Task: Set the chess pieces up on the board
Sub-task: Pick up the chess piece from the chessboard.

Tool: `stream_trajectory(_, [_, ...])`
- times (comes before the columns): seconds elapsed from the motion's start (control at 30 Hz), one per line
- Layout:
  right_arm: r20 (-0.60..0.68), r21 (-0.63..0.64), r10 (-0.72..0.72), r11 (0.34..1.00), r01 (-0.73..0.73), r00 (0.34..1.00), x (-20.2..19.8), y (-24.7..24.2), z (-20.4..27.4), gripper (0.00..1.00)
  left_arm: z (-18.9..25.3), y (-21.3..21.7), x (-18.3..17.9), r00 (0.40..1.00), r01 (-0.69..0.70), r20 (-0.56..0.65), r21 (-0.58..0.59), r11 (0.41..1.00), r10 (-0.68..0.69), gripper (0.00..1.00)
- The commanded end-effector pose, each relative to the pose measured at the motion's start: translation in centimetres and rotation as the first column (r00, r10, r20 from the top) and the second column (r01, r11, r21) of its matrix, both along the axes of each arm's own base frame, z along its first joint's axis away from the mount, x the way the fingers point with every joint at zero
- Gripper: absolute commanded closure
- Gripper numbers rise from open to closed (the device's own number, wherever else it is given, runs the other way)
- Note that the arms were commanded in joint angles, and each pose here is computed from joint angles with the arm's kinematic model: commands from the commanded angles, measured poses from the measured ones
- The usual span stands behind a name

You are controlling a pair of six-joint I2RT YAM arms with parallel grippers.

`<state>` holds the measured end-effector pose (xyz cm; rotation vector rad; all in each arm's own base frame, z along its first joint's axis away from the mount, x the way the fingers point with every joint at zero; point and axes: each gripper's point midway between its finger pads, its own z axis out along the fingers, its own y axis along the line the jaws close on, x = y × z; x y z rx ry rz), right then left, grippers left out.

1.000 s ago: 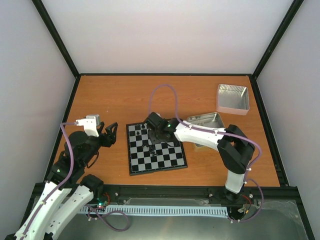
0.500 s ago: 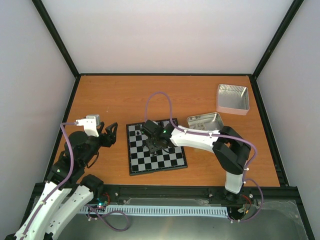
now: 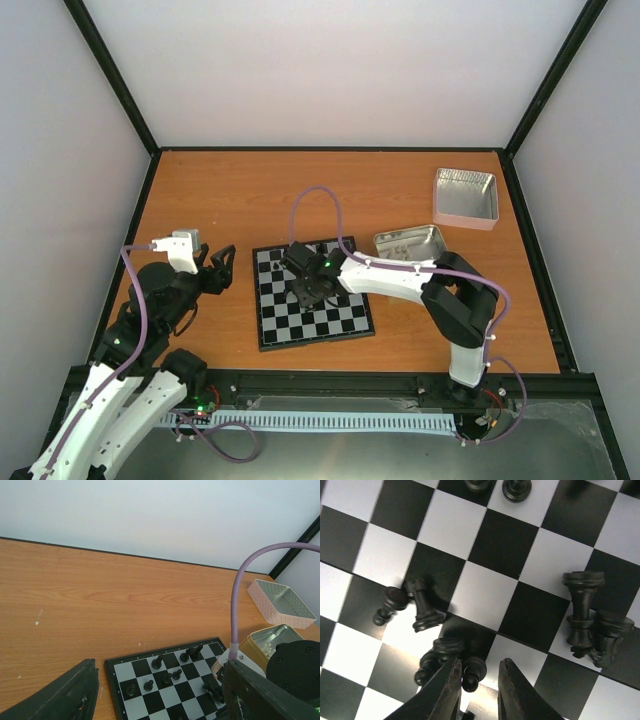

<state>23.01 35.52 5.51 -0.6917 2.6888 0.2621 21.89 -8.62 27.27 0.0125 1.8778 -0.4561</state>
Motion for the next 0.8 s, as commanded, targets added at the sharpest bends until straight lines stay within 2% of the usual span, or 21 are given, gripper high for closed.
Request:
stream_trajectory(0.0, [0.023, -0.1, -0.044, 0.994, 0.046, 0.999, 0.3, -1.5, -1.1, 0.79, 0.4, -0.2, 0.0, 1.0, 0.009, 0.009, -0.007, 1.0, -0.008, 0.31])
stream_trajectory(0.07, [0.034, -0.128, -0.049, 0.99, 0.053, 0.998, 0.5, -1.9, -1.2, 0.81, 0.4, -0.2, 0.0, 1.0, 0.008, 0.008, -0.008, 1.0, -0.008, 0.31])
stream_trajectory(0.23, [0.018, -0.075, -0.028, 0.997, 0.029, 0.999, 0.2, -1.0, -1.2, 0.86, 0.3, -0.3, 0.1, 1.0, 0.01, 0.005, -0.005, 1.0, -0.01, 0.31])
stream_trajectory(0.47, [0.045, -0.07, -0.038, 0.997, 0.041, 0.998, 0.7, -0.9, -0.7, 0.97, 0.3, -0.3, 0.1, 1.0, 0.01, 0.005, -0.005, 1.0, -0.01, 0.31])
stream_trajectory(0.77, [0.149, -0.008, -0.094, 0.995, 0.096, 0.984, 4.3, 0.1, 2.5, 0.97, 0.3, -0.2, 0.1, 1.0, 0.008, 0.006, -0.005, 1.0, -0.008, 0.31])
